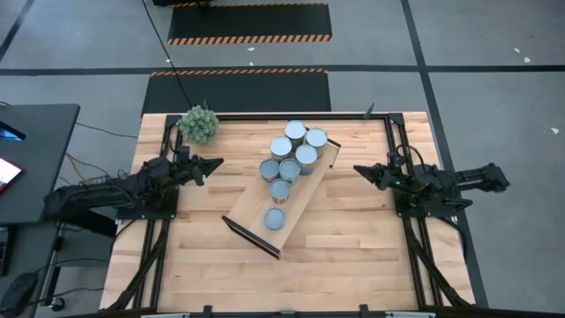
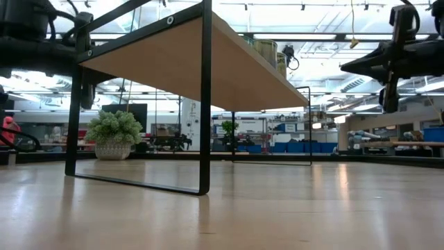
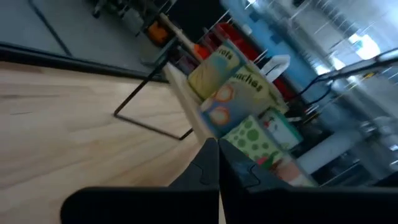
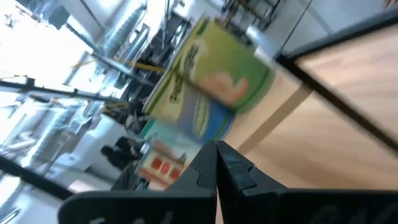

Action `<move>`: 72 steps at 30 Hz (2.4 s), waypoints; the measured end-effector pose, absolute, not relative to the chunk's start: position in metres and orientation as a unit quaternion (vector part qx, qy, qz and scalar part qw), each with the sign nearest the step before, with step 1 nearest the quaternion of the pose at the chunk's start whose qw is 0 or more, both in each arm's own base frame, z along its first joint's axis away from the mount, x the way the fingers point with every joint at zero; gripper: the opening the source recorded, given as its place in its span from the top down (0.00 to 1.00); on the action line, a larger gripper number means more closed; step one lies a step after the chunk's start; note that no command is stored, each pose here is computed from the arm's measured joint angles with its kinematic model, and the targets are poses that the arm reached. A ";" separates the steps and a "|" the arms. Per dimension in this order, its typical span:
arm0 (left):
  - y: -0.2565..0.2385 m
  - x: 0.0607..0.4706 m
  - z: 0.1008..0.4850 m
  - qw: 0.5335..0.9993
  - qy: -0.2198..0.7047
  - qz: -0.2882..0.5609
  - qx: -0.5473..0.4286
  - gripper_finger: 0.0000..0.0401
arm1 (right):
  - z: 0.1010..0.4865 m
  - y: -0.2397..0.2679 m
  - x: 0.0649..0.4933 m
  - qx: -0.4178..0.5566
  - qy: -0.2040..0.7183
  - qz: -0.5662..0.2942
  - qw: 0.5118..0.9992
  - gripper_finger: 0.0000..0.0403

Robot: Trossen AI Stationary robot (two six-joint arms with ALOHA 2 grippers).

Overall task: Pick and place cans onto a shelf
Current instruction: Return to Home Position

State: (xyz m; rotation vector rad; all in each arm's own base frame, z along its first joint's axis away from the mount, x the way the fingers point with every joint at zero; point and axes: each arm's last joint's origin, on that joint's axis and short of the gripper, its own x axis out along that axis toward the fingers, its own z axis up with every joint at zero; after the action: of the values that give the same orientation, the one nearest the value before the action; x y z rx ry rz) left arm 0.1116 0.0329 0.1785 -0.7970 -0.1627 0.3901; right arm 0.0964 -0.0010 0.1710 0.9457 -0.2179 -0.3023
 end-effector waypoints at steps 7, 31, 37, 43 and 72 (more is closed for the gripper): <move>0.039 0.110 0.172 0.891 -0.104 0.182 -0.403 1.00 | 0.170 -0.016 0.096 0.429 -0.090 -0.130 0.889 1.00; 0.027 0.111 0.146 0.945 0.066 0.251 -0.201 0.93 | 0.171 -0.026 0.094 0.027 -0.032 -0.239 0.970 0.93; 0.027 0.111 0.146 0.945 0.067 0.251 -0.199 0.92 | 0.171 -0.026 0.094 0.027 -0.036 -0.239 0.970 0.93; 0.027 0.111 0.146 0.945 0.067 0.251 -0.199 0.92 | 0.171 -0.026 0.094 0.027 -0.036 -0.239 0.970 0.93; 0.027 0.111 0.146 0.945 0.067 0.250 -0.199 0.92 | 0.171 -0.026 0.094 0.027 -0.036 -0.238 0.970 0.93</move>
State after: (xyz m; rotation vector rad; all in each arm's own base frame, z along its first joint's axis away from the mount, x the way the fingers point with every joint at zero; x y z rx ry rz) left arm 0.1113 0.0266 0.1464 -0.4055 0.1355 0.5102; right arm 0.0940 -0.0260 0.1712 0.0554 -0.0725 -0.4815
